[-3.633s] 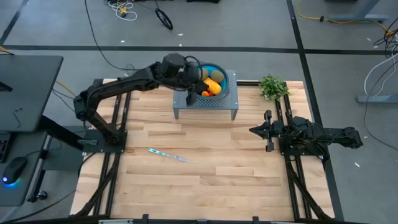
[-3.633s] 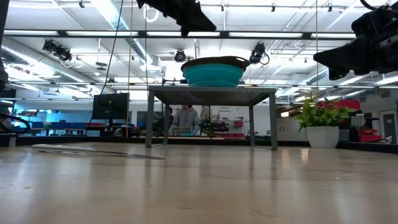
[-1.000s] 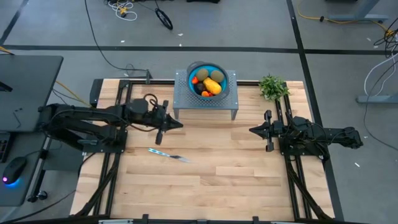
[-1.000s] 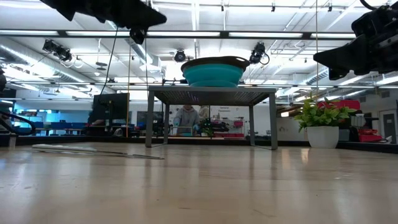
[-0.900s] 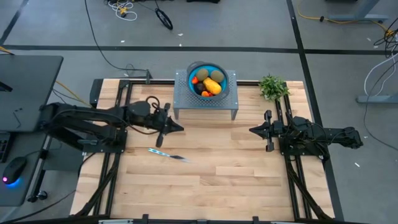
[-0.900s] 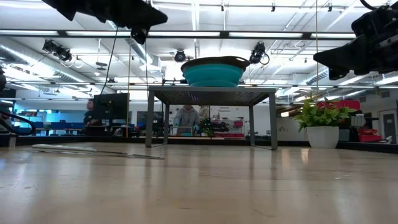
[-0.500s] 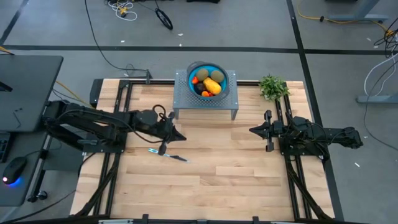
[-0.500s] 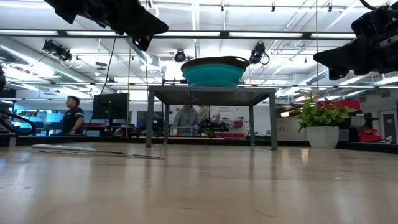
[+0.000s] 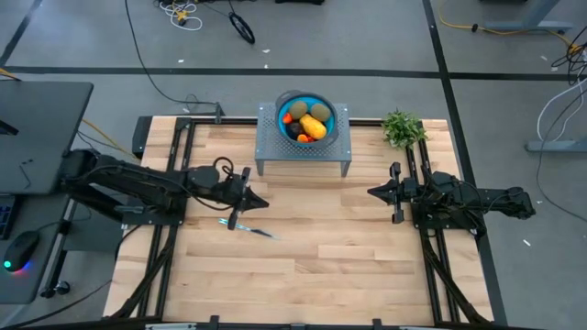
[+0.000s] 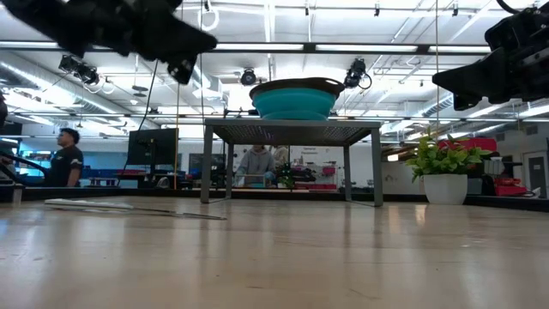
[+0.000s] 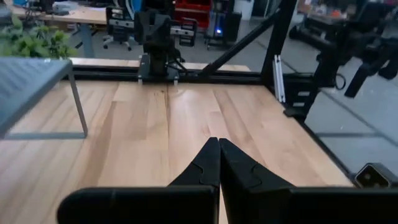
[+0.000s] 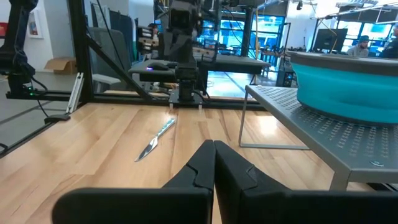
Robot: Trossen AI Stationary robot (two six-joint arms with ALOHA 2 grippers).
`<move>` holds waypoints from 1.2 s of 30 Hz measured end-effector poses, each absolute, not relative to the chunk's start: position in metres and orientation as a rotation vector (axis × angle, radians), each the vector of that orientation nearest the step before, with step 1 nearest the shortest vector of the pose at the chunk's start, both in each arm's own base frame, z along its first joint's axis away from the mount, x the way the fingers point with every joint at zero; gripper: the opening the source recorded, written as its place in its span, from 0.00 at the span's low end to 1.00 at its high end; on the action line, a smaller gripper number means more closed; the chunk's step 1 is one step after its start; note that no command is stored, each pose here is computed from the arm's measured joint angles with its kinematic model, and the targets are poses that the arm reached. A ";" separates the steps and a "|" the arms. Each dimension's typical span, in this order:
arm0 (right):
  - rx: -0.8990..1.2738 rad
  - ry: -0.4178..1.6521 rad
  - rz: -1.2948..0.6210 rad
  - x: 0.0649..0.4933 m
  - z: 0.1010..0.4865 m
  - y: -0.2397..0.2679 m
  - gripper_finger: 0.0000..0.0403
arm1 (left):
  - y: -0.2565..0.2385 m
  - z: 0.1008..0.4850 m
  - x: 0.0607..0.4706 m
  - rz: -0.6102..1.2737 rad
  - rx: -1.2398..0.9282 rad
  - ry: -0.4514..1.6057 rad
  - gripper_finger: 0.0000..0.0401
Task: Pick & Place Fruit
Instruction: Put the knife on the shelf
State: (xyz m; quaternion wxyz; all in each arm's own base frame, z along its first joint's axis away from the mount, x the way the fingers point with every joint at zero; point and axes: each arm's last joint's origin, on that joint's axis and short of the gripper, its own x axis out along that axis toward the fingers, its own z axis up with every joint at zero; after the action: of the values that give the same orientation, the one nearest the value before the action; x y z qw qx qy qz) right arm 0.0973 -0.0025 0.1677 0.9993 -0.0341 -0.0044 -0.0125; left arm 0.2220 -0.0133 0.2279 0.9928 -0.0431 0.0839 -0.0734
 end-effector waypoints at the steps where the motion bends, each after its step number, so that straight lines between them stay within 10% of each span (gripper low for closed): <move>1: -0.068 -0.008 -0.025 0.097 0.168 -0.003 0.02 | -0.013 0.223 0.218 -0.146 -0.097 0.163 0.00; 36: -0.068 -0.008 -0.025 0.097 0.168 -0.003 0.02 | -0.008 0.164 0.133 -0.133 -0.082 0.033 0.00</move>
State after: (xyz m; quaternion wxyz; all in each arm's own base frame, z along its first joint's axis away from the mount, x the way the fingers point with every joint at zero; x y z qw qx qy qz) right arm 0.0974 -0.0026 0.1676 0.9993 -0.0341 -0.0042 -0.0126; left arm 0.1326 -0.0085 0.1638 0.9968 -0.0408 0.0167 -0.0664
